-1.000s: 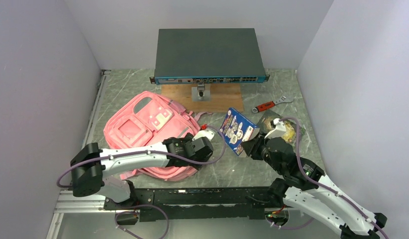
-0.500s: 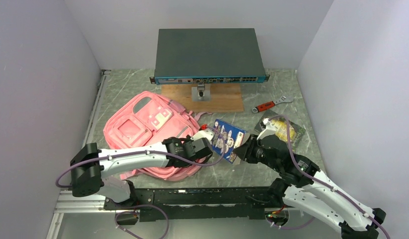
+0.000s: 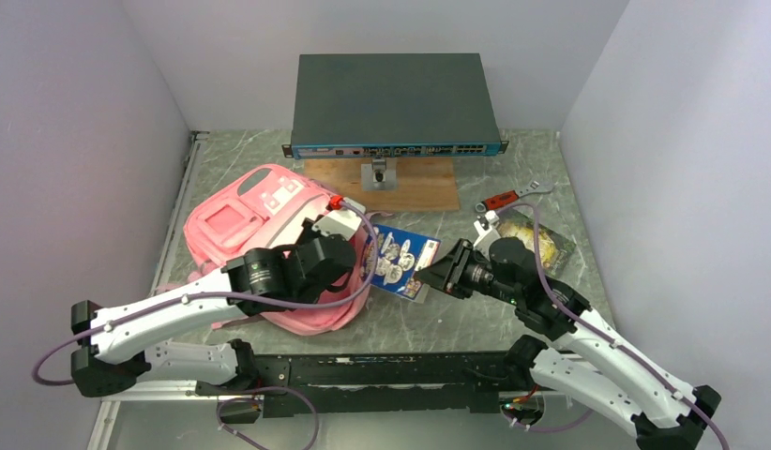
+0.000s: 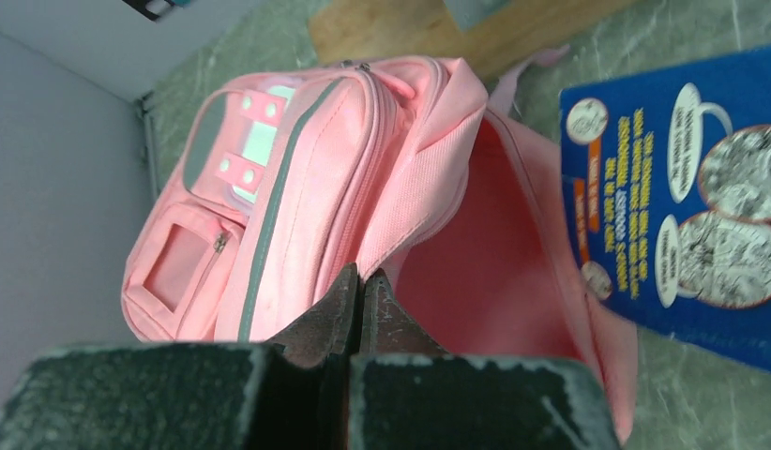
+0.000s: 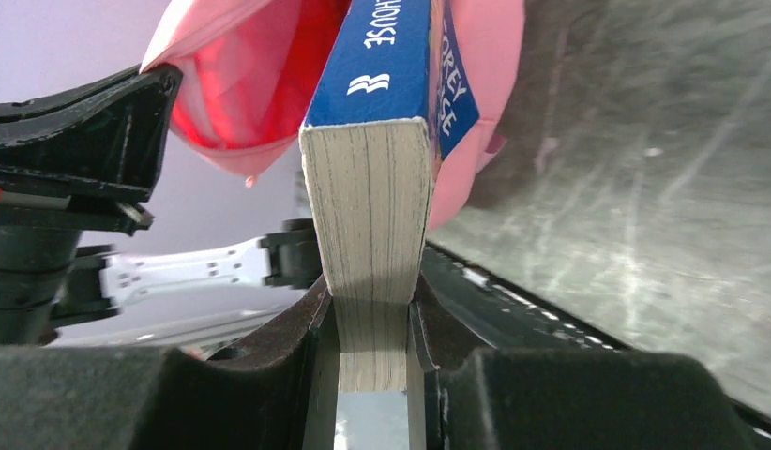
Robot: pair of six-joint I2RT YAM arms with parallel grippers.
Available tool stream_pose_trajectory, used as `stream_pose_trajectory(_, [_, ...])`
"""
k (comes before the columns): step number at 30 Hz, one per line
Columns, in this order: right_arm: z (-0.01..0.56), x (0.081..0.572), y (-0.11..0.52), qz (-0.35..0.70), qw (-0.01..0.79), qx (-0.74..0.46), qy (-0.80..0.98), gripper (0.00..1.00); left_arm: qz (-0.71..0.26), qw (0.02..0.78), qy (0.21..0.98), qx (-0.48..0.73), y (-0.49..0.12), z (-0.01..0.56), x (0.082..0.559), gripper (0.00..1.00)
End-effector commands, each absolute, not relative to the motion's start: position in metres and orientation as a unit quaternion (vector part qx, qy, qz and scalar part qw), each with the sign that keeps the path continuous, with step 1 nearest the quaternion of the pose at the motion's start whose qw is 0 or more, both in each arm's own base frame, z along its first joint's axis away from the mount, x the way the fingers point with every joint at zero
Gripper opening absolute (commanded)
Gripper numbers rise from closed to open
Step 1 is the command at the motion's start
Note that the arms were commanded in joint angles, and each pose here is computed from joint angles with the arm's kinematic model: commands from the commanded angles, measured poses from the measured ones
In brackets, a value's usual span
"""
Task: Pack the student bag
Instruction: Place the book in the student bag.
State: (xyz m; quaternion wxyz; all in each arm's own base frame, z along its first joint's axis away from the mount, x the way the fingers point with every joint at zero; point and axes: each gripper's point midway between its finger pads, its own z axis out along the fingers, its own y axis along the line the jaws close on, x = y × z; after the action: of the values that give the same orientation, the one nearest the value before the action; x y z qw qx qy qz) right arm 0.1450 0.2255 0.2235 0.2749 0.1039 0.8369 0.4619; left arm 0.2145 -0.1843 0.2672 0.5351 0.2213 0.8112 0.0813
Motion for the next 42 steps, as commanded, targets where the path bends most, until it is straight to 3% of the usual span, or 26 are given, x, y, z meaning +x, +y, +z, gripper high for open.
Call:
stream_pose_trajectory(1, [0.300,0.136,0.256,0.614,0.247,0.065,0.747,0.00,0.069,0.619,0.764,0.169,-0.180,0.328,0.230,0.00])
stream_pose_trajectory(7, [0.332,0.148,0.245,0.612,0.291,0.058,0.733,0.00,0.071,0.626,0.756,0.179,-0.184,0.335,0.232,0.00])
stream_pose_trajectory(23, [0.278,0.152,0.306,0.673,0.159,0.067,0.719,0.00,0.054,0.634,0.750,0.183,-0.190,0.345,0.233,0.00])
stream_pose_trajectory(34, [0.302,0.201,0.362,0.749,0.203,0.092,0.624,0.00,0.014,0.614,0.753,0.236,-0.210,0.345,0.226,0.00])
stream_pose_trajectory(42, [0.291,0.235,0.398,0.730,0.238,0.112,0.631,0.00,0.001,0.617,0.744,0.256,-0.213,0.353,0.224,0.00])
